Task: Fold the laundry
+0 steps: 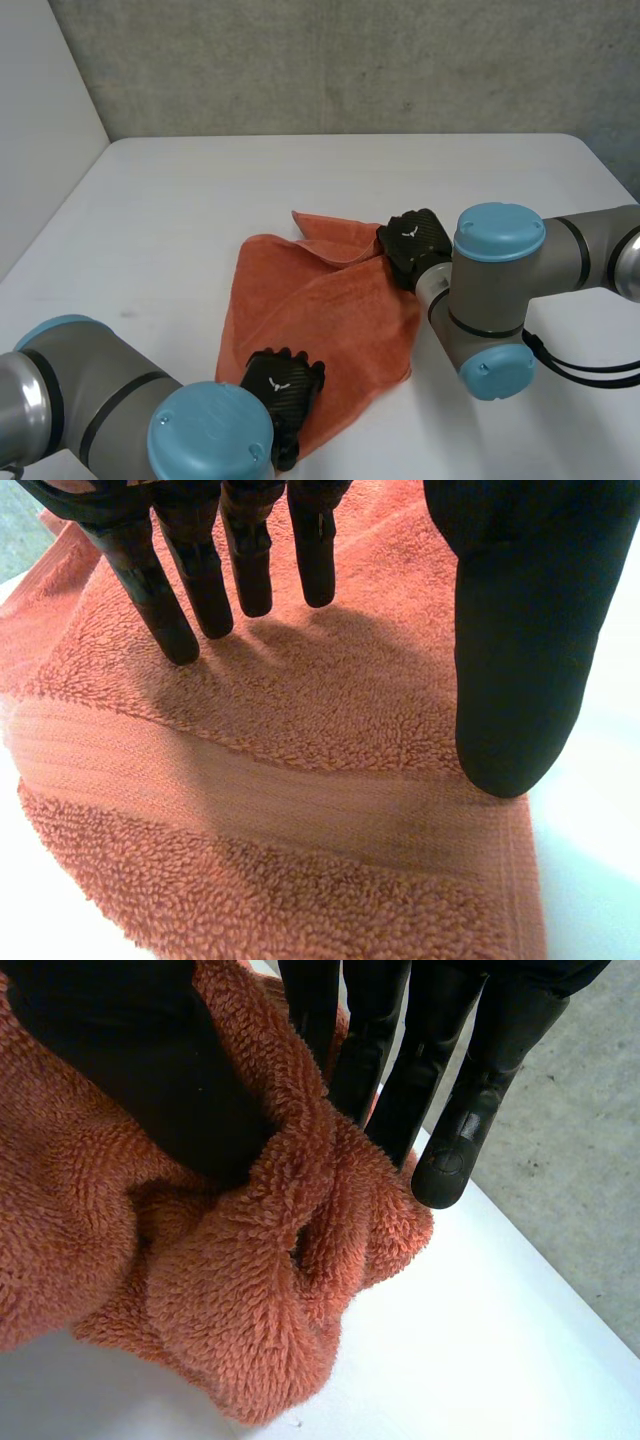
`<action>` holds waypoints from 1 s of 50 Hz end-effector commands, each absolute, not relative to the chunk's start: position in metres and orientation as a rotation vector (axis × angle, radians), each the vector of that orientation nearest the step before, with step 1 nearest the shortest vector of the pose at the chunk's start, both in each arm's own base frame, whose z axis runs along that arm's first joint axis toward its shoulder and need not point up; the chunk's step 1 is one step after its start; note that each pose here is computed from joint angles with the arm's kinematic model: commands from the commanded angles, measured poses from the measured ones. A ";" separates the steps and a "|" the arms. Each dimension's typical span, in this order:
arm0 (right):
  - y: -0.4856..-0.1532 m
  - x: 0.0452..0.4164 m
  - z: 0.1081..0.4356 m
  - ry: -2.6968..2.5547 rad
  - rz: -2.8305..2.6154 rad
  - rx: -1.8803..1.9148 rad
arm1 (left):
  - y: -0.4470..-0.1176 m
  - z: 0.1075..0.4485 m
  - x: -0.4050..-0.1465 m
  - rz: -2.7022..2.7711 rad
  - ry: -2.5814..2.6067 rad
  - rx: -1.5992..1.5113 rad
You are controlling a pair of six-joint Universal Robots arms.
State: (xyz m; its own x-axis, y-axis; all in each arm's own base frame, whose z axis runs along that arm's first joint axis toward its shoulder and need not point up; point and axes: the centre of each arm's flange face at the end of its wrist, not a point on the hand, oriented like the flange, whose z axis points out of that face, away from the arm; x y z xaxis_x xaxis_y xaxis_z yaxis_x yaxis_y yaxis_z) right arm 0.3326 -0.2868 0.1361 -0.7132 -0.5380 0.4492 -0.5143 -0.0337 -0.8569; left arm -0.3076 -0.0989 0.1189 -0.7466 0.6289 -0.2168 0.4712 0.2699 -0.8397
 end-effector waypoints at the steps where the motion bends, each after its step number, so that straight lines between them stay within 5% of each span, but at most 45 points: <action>1: -0.286 0.332 0.138 2.169 -1.912 -1.180 | -0.103 0.117 -0.308 1.487 -2.382 -1.028; 50: -0.286 0.331 0.150 2.145 -1.944 -1.163 | -0.143 0.125 -0.304 1.663 -2.376 -0.902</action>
State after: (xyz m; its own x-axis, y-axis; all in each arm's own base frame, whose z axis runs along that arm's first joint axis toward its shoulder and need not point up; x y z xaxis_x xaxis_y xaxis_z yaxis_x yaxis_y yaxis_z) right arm 0.3315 -0.2856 0.1452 -0.7180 -0.5311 0.4498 -0.5056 -0.0462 -0.8615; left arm -0.3053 -0.1382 0.1259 -0.8165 0.5279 -0.2338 0.4022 0.2295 -0.8863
